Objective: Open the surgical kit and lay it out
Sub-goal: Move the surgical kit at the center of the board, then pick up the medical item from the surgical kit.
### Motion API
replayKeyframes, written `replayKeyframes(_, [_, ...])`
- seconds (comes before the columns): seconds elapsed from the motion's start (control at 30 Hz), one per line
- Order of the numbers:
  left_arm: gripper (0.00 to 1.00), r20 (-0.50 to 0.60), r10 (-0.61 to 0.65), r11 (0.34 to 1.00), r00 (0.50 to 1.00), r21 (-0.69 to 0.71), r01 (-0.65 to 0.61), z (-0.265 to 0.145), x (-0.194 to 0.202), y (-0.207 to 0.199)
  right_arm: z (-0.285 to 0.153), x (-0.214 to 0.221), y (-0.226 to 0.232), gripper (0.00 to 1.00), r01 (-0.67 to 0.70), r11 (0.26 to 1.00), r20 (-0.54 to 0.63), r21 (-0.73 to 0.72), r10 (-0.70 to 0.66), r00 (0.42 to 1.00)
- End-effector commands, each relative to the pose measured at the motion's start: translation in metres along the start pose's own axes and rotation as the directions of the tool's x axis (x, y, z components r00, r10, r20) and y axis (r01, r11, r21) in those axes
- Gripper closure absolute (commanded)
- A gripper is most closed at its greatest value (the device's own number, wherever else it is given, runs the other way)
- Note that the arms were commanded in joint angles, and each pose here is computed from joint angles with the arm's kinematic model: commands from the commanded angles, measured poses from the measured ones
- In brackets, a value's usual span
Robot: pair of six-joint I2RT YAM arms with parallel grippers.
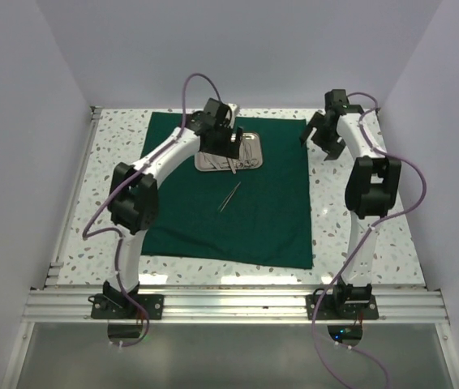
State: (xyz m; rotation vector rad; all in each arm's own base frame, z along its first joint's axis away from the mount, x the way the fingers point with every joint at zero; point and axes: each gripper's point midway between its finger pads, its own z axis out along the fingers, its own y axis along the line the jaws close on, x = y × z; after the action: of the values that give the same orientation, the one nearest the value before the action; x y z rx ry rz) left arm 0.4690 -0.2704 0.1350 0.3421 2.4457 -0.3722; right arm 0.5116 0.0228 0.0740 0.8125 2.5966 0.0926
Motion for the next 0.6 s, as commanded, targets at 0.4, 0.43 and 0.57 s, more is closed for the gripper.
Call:
replayKeyframes(0.4, [0.25, -0.142, 0.175, 0.979, 0.974, 0.132, -0.157, 0.031, 0.091, -0.035, -0.063, 0.042, -0.047, 0.02, 0.056, 0.995, -0.015, 0.085, -0.055, 0.998])
replayKeyframes(0.43, [0.25, -0.143, 0.177, 0.979, 0.974, 0.130, -0.158, 0.032, 0.093, -0.035, -0.065, 0.042, -0.049, 0.01, 0.053, 0.995, -0.011, 0.084, -0.052, 0.999])
replayKeyframes(0.57, [0.36, -0.176, 0.172, 0.982, 0.969, 0.104, -0.155, 0.040, 0.104, -0.029, -0.064, 0.047, -0.053, 0.02, 0.049, 0.994, -0.019, 0.095, -0.047, 0.999])
